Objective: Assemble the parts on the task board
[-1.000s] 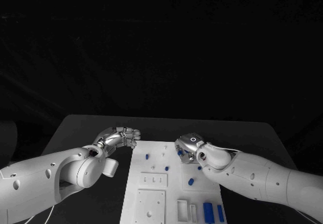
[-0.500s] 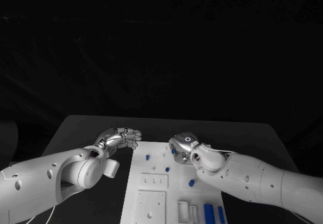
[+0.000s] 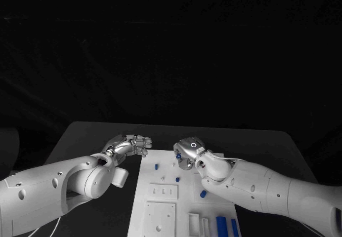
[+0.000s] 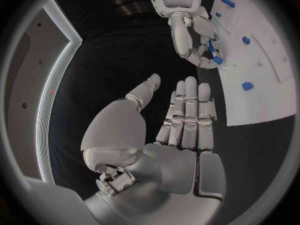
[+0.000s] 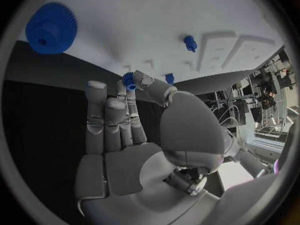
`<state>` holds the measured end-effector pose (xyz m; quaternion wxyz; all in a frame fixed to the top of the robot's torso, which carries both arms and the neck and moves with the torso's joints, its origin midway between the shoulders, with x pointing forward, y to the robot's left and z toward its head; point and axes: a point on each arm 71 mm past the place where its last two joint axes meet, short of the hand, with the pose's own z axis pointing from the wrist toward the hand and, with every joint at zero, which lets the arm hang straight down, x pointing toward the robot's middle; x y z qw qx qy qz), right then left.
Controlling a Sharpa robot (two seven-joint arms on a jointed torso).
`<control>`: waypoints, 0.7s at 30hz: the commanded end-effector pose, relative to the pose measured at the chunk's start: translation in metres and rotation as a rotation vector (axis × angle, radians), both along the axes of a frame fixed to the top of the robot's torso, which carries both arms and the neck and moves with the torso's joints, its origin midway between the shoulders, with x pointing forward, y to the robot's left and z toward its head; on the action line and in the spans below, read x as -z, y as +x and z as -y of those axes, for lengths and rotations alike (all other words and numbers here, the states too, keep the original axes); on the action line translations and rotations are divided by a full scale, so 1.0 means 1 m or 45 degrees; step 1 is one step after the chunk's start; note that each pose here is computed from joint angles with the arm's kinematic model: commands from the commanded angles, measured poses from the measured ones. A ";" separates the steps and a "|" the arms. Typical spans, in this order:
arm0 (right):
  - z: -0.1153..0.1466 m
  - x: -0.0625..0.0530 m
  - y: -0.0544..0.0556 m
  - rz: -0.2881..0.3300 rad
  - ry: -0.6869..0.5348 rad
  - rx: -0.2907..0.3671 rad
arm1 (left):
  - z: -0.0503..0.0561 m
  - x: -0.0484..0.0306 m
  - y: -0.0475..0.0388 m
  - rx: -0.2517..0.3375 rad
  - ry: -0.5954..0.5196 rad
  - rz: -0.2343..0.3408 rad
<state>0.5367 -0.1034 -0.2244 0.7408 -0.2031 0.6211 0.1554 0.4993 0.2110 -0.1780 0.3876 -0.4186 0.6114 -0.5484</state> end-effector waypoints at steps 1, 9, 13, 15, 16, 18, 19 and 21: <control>-0.001 -0.003 0.001 0.053 -0.011 0.004 | 0.003 -0.0021 -0.0008 0.026 -0.008 0.011; -0.006 -0.006 0.003 0.065 -0.009 0.000 | 0.004 -0.0044 -0.0002 0.026 -0.008 0.017; -0.007 -0.006 0.003 0.059 -0.012 -0.002 | 0.005 -0.0058 -0.0002 0.030 -0.010 0.020; -0.009 -0.006 0.003 0.058 -0.012 -0.004 | 0.005 -0.0065 -0.0002 0.031 -0.010 0.021; -0.009 -0.006 0.004 0.056 -0.012 -0.004 | 0.006 -0.0070 -0.0001 0.031 -0.010 0.023; -0.011 -0.006 0.004 0.054 -0.013 -0.001 | 0.006 -0.0078 0.0000 0.032 -0.010 0.024; -0.011 -0.005 0.004 0.053 -0.014 -0.001 | 0.006 -0.0082 0.0001 0.032 -0.010 0.025; -0.012 -0.005 0.004 0.049 -0.012 -0.004 | 0.006 -0.0092 0.0002 0.033 -0.011 0.027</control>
